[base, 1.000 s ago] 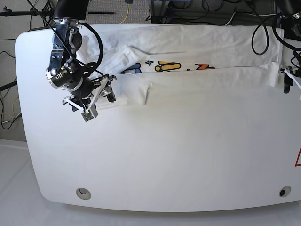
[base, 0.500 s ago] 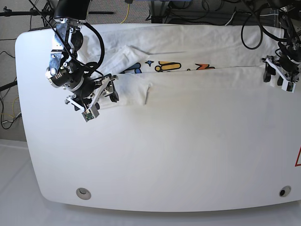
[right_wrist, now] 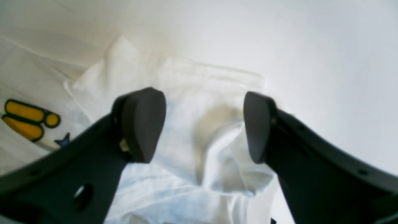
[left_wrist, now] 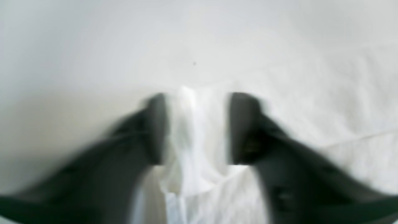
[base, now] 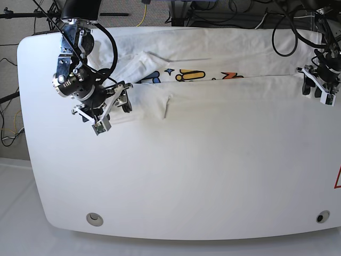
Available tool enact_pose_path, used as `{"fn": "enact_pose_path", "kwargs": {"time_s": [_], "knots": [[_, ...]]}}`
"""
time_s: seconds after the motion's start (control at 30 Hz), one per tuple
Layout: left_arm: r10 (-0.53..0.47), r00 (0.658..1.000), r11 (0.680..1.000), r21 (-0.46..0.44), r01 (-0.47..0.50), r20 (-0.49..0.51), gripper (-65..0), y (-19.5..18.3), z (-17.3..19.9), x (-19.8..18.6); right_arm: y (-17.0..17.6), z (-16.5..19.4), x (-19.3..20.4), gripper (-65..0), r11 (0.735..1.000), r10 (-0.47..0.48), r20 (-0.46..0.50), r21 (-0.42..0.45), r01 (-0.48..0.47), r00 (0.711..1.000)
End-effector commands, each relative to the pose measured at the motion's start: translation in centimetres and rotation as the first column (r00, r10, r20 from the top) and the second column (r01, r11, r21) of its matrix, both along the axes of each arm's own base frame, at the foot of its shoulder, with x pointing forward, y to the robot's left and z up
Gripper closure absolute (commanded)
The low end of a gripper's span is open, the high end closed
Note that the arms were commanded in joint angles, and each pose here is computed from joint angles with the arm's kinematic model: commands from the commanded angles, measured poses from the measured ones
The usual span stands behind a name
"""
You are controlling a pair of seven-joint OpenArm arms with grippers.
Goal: Fold the T-shirt properly
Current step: 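Lower the right gripper and regrasp the folded fabric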
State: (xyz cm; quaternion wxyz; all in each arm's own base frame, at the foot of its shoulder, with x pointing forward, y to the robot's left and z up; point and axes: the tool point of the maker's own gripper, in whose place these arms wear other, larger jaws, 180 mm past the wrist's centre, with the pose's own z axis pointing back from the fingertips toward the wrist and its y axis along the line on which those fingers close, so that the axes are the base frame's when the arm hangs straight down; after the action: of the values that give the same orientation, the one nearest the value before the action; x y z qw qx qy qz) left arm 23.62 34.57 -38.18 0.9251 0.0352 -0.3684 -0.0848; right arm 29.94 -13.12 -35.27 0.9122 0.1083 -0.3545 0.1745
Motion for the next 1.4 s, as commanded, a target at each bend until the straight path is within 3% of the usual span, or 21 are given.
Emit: {"fn": "enact_pose_path", "kwargs": {"time_s": [0.0,0.1,0.53,0.87,1.07,1.37], "knots": [[-0.007,1.000,1.000,0.025,0.006,0.016,-8.9,0.6,0.8,0.3,0.4,1.4,0.6,-41.3,1.000,0.014,0.047,0.012,-0.014,0.999],[-0.008,1.000,0.999,0.035,0.008,0.005,0.0,0.7,0.5,0.1,0.4,1.4,0.6,-41.3,1.000,0.015,0.045,0.008,-0.016,0.999],[0.016,0.996,0.999,0.037,-0.013,-0.085,0.0,1.5,-2.1,-1.4,0.8,0.5,0.7,-42.1,0.999,0.024,0.011,0.023,-0.025,1.000],[0.024,0.998,1.000,0.005,-0.024,-0.052,0.0,1.0,-1.7,-0.4,-0.4,-1.5,3.1,-41.8,0.997,-0.028,-0.059,0.071,0.032,0.998],[0.027,0.997,1.000,-0.002,-0.027,-0.066,0.0,0.3,-2.2,-1.0,-1.5,-3.4,4.8,-29.6,0.991,-0.056,-0.113,0.113,0.069,0.992],[0.025,0.999,0.999,-0.020,-0.026,-0.048,0.0,-0.5,-2.2,-0.6,-1.0,-5.5,3.9,-16.5,0.989,-0.037,-0.164,0.134,0.060,0.986]]}}
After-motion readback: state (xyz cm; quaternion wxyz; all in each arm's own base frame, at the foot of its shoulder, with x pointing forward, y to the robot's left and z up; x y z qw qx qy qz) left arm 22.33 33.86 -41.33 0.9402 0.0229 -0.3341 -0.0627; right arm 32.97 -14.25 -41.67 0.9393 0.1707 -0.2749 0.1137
